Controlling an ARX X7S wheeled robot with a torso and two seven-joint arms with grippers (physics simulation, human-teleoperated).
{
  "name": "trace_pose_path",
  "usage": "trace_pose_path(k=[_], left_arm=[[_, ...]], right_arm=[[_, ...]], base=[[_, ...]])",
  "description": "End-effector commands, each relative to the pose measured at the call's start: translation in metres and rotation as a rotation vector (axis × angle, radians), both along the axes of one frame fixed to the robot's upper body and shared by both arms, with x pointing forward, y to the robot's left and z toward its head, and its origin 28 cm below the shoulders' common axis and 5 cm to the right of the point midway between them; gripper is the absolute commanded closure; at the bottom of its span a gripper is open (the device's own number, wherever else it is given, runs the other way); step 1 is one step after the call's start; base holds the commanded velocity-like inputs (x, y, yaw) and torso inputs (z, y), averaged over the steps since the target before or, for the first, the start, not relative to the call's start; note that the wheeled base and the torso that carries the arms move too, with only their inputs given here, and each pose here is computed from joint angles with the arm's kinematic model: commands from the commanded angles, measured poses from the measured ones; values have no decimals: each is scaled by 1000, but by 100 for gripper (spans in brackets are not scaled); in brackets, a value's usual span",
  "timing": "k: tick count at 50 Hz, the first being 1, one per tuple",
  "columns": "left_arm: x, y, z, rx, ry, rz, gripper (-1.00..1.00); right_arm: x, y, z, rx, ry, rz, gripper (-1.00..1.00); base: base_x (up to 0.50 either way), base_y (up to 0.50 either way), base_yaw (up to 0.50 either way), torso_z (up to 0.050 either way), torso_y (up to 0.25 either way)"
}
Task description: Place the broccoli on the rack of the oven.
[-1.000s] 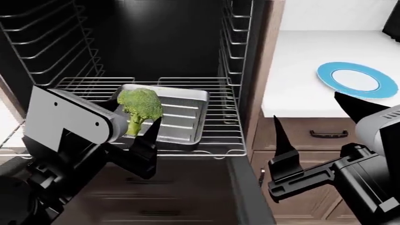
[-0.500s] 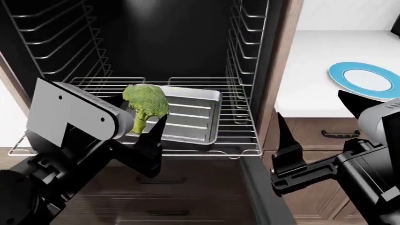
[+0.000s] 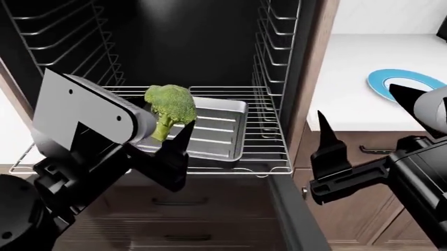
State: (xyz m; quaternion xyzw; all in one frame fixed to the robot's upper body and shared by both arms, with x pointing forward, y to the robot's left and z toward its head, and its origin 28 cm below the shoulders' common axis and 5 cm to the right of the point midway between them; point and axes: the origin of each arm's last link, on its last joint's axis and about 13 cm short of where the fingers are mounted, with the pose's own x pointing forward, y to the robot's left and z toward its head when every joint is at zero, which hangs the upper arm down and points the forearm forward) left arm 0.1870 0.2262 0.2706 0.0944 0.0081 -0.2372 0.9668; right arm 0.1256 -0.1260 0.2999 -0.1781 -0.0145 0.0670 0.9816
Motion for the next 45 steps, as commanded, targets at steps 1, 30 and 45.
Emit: trace_pose_path(k=[1,30,45], left_arm=[[3,2,5,-29,-4,21,100],[44,-5,-13,6,97,56,100],[70,-10,-23,7,167,63,100]], right_arm=[[1,-1,2,6,-3,-4,-100],[-8,-5,-15,41,-3,-16,-100],[-6,-5,-15,46,-13,-9,-100]], base=[[488,1,0,0,0],[156,0,0,1,1],[0,0,0,0,1]])
